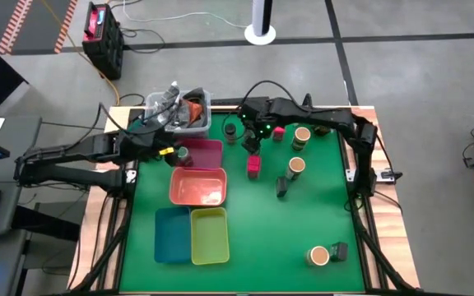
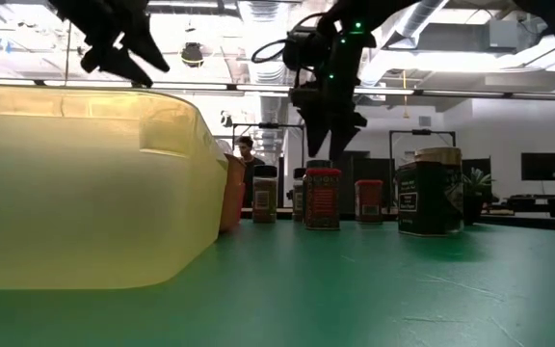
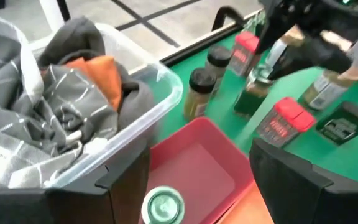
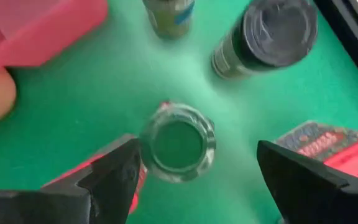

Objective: Sort spices by type
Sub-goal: Put the green seasoning bottle into the red bin

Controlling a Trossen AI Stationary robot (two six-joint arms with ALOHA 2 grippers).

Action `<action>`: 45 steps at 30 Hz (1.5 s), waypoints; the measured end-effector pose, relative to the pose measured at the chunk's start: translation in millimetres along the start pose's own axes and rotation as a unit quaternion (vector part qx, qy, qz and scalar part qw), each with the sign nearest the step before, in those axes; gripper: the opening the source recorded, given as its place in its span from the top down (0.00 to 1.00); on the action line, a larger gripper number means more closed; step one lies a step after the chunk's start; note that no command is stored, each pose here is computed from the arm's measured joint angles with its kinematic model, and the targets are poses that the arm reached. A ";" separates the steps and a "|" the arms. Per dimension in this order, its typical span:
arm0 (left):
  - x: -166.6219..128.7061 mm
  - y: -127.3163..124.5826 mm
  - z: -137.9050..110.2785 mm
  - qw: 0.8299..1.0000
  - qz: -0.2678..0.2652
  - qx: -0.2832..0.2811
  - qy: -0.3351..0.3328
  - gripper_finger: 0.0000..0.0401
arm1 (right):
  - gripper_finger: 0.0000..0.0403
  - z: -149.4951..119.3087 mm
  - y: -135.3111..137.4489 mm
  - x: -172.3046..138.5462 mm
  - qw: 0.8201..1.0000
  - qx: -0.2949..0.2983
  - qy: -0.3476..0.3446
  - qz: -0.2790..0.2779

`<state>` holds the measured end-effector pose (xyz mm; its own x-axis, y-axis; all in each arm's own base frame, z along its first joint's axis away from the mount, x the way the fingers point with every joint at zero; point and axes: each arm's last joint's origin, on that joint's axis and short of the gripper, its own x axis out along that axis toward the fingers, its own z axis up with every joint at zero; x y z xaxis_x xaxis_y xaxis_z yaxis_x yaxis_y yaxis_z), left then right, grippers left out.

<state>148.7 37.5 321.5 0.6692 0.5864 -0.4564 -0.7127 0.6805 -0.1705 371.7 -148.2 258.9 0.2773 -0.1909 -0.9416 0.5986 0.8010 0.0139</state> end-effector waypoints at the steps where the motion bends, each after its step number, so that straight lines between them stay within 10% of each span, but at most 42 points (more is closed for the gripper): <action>1: -1.5 -0.3 2.4 1.000 -0.002 -0.002 -0.003 0.35 | 0.14 0.4 0.4 0.9 1.000 0.000 -0.005 0.001; 12: -15.9 -1.2 20.1 1.000 -0.017 0.001 -0.015 0.35 | 0.16 -6.9 0.8 20.0 1.000 0.003 -0.005 0.017; 28: -16.4 -4.6 19.0 0.991 -0.075 0.115 0.003 0.35 | 0.45 -8.9 0.7 25.8 1.000 -0.015 -0.007 0.018; 45: 35.1 -33.6 12.6 0.983 -0.074 0.158 0.050 0.27 | 0.45 28.9 56.7 -89.9 0.984 -0.031 -0.148 0.098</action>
<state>198.8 40.8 322.2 0.7247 0.4360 -0.5336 -0.4981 0.8666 0.0316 402.5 -102.0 354.0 0.5947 -0.1791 -0.7838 0.4679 0.8699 0.1562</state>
